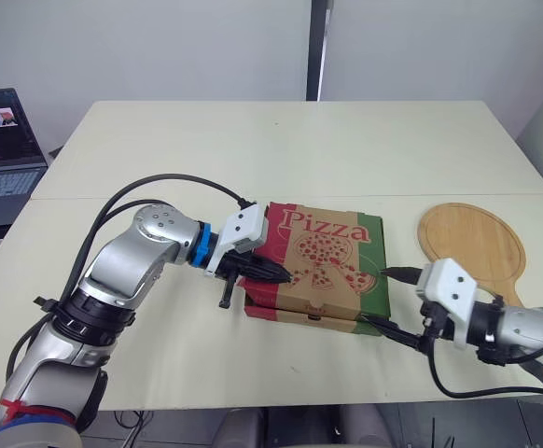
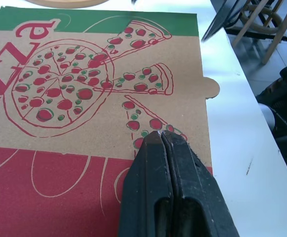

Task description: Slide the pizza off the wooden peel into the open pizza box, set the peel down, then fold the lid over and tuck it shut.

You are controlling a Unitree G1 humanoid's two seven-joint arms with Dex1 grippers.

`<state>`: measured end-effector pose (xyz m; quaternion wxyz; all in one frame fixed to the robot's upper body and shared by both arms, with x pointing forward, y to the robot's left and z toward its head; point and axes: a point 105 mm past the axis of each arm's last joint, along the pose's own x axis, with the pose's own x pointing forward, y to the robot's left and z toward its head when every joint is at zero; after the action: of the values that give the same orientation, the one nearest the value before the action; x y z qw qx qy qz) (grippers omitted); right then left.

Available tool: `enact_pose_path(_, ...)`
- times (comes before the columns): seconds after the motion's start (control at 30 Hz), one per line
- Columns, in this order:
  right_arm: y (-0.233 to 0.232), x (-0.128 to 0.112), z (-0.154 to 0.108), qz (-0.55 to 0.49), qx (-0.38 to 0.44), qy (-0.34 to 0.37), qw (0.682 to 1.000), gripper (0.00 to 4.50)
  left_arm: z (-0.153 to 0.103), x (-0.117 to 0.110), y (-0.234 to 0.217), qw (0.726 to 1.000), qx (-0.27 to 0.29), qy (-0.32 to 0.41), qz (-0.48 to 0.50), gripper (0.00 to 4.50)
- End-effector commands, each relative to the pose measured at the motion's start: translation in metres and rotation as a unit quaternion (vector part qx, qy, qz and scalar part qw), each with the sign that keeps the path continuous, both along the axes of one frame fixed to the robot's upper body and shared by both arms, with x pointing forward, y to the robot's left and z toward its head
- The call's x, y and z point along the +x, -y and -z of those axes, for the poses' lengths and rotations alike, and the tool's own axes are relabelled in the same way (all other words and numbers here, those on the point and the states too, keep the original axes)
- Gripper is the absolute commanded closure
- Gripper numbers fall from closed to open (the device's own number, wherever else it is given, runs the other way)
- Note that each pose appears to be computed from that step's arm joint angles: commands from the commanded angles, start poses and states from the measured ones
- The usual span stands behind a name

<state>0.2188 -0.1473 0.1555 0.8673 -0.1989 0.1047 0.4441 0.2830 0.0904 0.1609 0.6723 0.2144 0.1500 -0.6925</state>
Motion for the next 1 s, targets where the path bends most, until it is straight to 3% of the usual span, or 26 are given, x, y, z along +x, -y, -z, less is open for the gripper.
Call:
enact_pose_path(0.03, 0.006, 0.000, -0.024, 0.002, 0.027, 0.016, 0.999, 0.12, 0.002, 0.001, -0.002, 1.000, 0.008, 0.008, -0.002, 4.50)
enact_pose_path(0.1, 0.005, 0.007, -0.028, 0.009, 0.031, 0.025, 0.999, 0.12, 0.002, 0.001, -0.001, 1.000, 0.006, 0.008, -0.002, 4.50)
enact_pose_path(0.2, -0.010, 0.016, -0.021, 0.000, 0.021, 0.032, 0.999, 0.74, 0.001, 0.001, 0.001, 1.000, 0.002, 0.008, -0.001, 4.50)
enact_pose_path(0.4, -0.037, 0.025, 0.006, -0.037, -0.010, 0.023, 0.999, 2.88, -0.010, 0.004, 0.000, 1.000, -0.023, 0.013, -0.013, 4.50)
enact_pose_path(0.53, -0.041, 0.025, 0.010, -0.052, -0.019, 0.027, 0.998, 4.39, -0.033, 0.006, -0.020, 0.998, -0.045, 0.004, -0.045, 4.50)
enact_pose_path(0.67, -0.042, 0.025, 0.008, -0.058, -0.020, 0.031, 0.998, 4.45, -0.048, 0.014, -0.059, 0.995, -0.014, 0.017, -0.094, 4.50)
enact_pose_path(0.77, -0.043, 0.025, 0.006, -0.061, -0.020, 0.034, 0.997, 4.45, -0.041, 0.019, -0.084, 0.992, 0.035, 0.041, -0.118, 4.50)
enact_pose_path(1.0, -0.045, 0.026, 0.001, -0.067, -0.018, 0.033, 0.997, 4.45, -0.012, 0.006, -0.066, 0.995, 0.040, 0.018, -0.085, 4.50)
